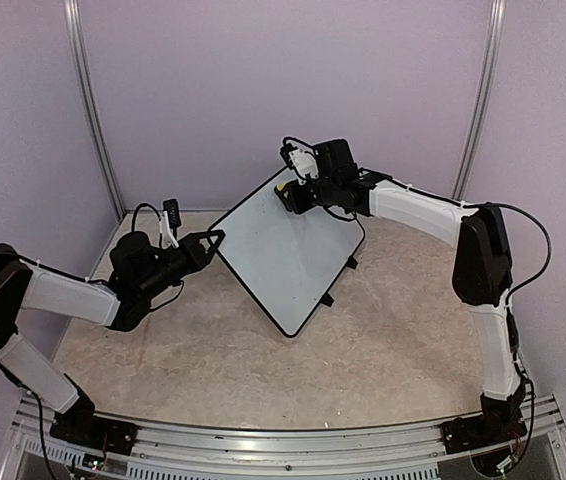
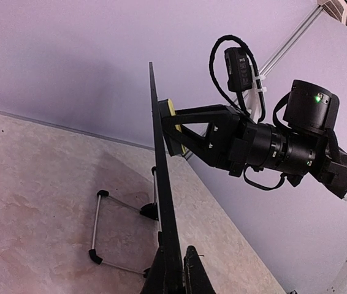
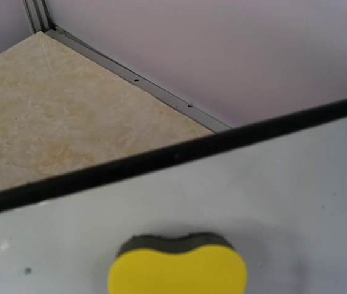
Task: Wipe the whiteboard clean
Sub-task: Erase the whiteboard at the center of the board.
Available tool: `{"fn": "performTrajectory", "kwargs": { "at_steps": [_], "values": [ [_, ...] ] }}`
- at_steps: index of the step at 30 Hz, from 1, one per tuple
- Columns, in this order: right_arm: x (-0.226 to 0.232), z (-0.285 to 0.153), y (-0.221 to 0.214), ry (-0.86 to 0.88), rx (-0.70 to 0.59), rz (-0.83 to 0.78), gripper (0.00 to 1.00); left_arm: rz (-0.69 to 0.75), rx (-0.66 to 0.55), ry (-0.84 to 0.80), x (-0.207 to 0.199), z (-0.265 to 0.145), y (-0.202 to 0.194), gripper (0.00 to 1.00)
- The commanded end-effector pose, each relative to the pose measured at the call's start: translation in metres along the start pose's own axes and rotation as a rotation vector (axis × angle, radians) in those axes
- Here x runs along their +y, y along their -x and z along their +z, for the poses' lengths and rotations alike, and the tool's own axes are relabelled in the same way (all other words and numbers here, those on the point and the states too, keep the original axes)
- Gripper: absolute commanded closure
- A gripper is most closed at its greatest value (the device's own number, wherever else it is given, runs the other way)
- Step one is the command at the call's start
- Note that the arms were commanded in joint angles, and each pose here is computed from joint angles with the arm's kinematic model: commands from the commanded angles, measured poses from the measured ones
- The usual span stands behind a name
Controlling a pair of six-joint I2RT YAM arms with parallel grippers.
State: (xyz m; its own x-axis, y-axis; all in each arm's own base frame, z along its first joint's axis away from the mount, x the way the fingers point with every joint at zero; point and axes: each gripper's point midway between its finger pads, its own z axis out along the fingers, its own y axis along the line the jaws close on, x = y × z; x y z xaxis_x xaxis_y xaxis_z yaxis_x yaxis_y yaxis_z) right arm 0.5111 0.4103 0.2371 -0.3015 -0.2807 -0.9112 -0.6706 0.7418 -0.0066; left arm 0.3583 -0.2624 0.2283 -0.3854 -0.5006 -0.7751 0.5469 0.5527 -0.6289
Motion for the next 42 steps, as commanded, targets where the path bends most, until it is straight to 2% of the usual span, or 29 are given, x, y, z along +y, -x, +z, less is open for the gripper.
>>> {"fn": "performTrajectory", "kwargs": {
  "at_steps": [1, 10, 16, 22, 33, 42],
  "values": [
    [0.013, 0.017, -0.048, 0.025, 0.114, -0.011, 1.00, 0.104, 0.081, -0.319, -0.080, -0.004, -0.013, 1.00],
    [0.012, -0.003, -0.100, 0.008, 0.184, 0.013, 1.00, 0.103, 0.078, -0.323, -0.081, -0.004, -0.012, 1.00],
    [0.003, -0.025, -0.096, -0.042, 0.175, 0.020, 1.00, 0.100, 0.079, -0.324, -0.081, -0.005, -0.012, 1.00],
    [-0.025, -0.065, -0.087, -0.152, 0.148, 0.064, 1.00, 0.104, 0.070, -0.311, -0.080, -0.006, -0.009, 1.00],
    [-0.062, -0.123, -0.106, -0.266, 0.134, 0.145, 1.00, 0.091, 0.071, -0.293, -0.075, -0.004, -0.011, 1.00],
    [-0.107, -0.165, -0.115, -0.433, 0.110, 0.274, 1.00, 0.097, 0.066, -0.280, -0.073, -0.005, -0.008, 1.00]
  ]
}}
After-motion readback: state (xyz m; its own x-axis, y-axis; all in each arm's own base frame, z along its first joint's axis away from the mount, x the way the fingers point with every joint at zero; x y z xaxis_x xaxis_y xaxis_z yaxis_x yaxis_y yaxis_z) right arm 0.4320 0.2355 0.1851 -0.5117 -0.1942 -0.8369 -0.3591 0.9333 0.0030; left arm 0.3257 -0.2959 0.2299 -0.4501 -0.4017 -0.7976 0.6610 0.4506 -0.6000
